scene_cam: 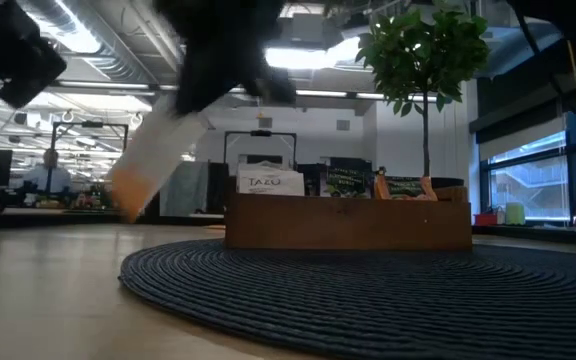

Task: Pick & Place Tea
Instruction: Put the white tea bag into the left section of the wooden organizer

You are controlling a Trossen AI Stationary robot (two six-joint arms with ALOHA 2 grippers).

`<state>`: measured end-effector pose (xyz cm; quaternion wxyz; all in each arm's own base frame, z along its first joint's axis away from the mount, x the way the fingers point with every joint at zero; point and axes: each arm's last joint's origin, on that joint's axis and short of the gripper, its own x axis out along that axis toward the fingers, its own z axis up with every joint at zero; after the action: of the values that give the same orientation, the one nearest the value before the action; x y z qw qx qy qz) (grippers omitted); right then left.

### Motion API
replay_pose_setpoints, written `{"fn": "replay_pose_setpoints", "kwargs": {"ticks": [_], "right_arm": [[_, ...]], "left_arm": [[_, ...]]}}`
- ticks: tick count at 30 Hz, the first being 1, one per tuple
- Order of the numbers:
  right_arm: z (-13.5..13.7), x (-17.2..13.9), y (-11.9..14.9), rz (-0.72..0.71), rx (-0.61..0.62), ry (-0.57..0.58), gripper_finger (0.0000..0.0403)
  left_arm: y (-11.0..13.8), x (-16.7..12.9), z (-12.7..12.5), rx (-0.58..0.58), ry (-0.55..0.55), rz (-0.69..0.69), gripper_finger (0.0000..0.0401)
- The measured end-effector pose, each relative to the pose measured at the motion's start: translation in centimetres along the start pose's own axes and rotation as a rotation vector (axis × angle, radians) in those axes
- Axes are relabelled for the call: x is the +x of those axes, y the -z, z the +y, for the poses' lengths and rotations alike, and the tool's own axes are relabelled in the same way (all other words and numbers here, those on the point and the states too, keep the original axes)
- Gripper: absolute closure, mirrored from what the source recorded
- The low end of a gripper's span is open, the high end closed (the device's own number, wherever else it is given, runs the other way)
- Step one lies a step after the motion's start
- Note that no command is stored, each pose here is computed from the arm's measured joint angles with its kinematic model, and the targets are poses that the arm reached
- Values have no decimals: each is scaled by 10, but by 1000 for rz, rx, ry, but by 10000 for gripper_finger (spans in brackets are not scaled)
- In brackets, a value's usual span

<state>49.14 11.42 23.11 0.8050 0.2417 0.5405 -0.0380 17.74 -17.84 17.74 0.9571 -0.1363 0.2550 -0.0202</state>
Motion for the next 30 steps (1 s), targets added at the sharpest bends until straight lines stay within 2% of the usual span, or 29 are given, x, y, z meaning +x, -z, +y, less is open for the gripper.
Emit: {"fn": "replay_pose_setpoints", "kwargs": {"ticks": [3, 6, 11, 14, 19, 30], "right_arm": [[-8, -35, -7, 27, -121, 54, 402], [-22, -63, -2, 66, -158, 68, 402], [-40, -87, 3, 146, -271, 230, 402], [-45, -98, -1, 145, -342, 254, 402], [-57, -97, -5, 195, -460, 261, 403], [-77, -63, 0, 296, -569, 268, 403]], "left_arm": [[-7, -10, 5, 7, -30, -22, 283], [-11, -14, 8, 5, -83, -70, 281], [-18, -9, 16, -29, -162, -120, 283], [-23, -4, 23, -49, -195, -127, 285], [-32, 3, 36, -85, -258, -145, 285], [-43, 12, 56, -132, -344, -169, 283]]}}
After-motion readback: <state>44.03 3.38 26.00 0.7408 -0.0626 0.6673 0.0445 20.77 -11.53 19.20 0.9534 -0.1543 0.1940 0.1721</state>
